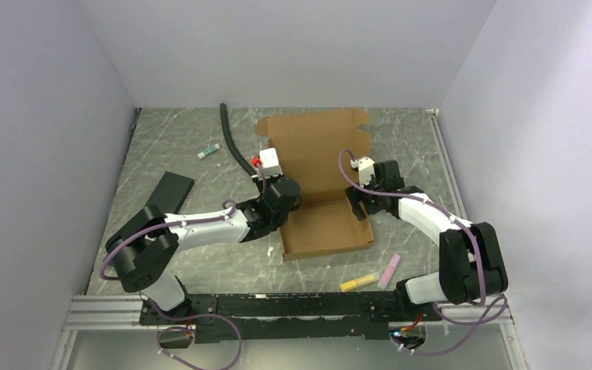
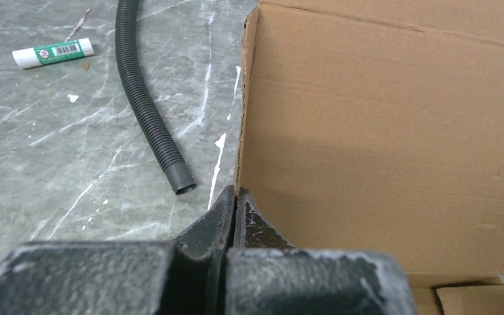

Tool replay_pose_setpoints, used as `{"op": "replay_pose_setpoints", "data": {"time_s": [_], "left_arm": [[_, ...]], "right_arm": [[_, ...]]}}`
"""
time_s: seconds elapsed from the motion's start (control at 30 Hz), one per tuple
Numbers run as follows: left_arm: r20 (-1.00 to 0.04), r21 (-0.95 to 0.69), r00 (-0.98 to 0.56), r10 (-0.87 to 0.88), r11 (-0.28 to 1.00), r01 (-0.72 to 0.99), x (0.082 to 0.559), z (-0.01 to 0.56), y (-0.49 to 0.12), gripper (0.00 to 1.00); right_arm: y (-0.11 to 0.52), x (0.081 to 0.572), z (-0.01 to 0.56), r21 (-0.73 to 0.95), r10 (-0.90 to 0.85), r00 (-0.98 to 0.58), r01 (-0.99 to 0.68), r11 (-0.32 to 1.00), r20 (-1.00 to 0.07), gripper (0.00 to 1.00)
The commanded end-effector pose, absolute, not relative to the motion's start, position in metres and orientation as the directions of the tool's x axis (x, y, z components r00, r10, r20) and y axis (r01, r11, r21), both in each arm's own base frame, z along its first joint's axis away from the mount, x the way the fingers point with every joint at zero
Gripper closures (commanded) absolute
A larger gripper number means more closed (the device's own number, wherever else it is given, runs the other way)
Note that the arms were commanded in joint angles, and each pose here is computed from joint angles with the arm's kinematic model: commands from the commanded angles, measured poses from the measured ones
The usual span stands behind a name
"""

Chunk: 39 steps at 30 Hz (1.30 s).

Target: Fold the paper box

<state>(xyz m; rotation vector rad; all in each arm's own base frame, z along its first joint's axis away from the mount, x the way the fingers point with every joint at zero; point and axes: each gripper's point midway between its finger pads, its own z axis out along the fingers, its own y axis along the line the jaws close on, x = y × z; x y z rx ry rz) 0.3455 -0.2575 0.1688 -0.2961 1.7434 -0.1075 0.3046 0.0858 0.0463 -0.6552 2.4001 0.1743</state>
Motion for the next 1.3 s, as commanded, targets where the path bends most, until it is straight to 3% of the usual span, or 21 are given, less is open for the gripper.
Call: {"op": "replay_pose_setpoints", "data": {"time_s": [0.0,0.1,0.3,0.33,0.57,0.7,0.93,1.07,1.27], "left_arm": [[-0.940,-0.299,-0.120,-0.319,0.941,-0.158,0.346,0.185,-0.262,1.00],[-0.939,-0.305,-0.114,-0.324,0.939,-0.161,0.343,0.187,-0.260,1.00],[-0.943,-0.298,-0.101,-0.318,0.939,-0.172,0.340,0.191,-0.253,1.00],[-0.943,-0.298,-0.099,-0.318,0.939,-0.172,0.340,0.192,-0.253,1.00],[-0.940,-0.307,-0.103,-0.324,0.939,-0.155,0.340,0.194,-0.257,1.00],[-0.943,-0.298,-0.106,-0.316,0.941,-0.158,0.339,0.192,-0.256,1.00],[-0.953,-0.274,-0.085,-0.289,0.949,-0.159,0.341,0.196,-0.253,1.00],[-0.964,-0.247,-0.065,-0.258,0.959,-0.143,0.343,0.201,-0.255,1.00],[-0.973,-0.228,-0.013,-0.229,0.971,-0.065,0.347,0.213,-0.262,1.00]], "right_arm": [[0.082,0.313,0.043,-0.111,-0.440,-0.665,-0.476,0.872,-0.603,0.23],[0.074,0.313,0.034,-0.168,-0.471,-0.678,-0.465,0.869,-0.564,0.35],[0.037,0.326,0.039,-0.399,-0.541,-0.669,-0.373,0.837,-0.509,0.96],[0.035,0.326,0.038,-0.417,-0.553,-0.669,-0.375,0.828,-0.497,1.00],[0.054,0.315,0.021,-0.323,-0.551,-0.697,-0.447,0.834,-0.460,1.00],[0.070,0.314,0.031,-0.243,-0.531,-0.684,-0.478,0.844,-0.501,0.69],[0.093,0.313,0.084,-0.138,-0.492,-0.561,-0.555,0.820,-0.665,0.27],[0.099,0.302,0.116,-0.133,-0.503,-0.454,-0.631,0.764,-0.735,0.13],[0.075,0.299,0.185,-0.204,-0.488,-0.254,-0.680,0.704,-0.835,0.03]]}}
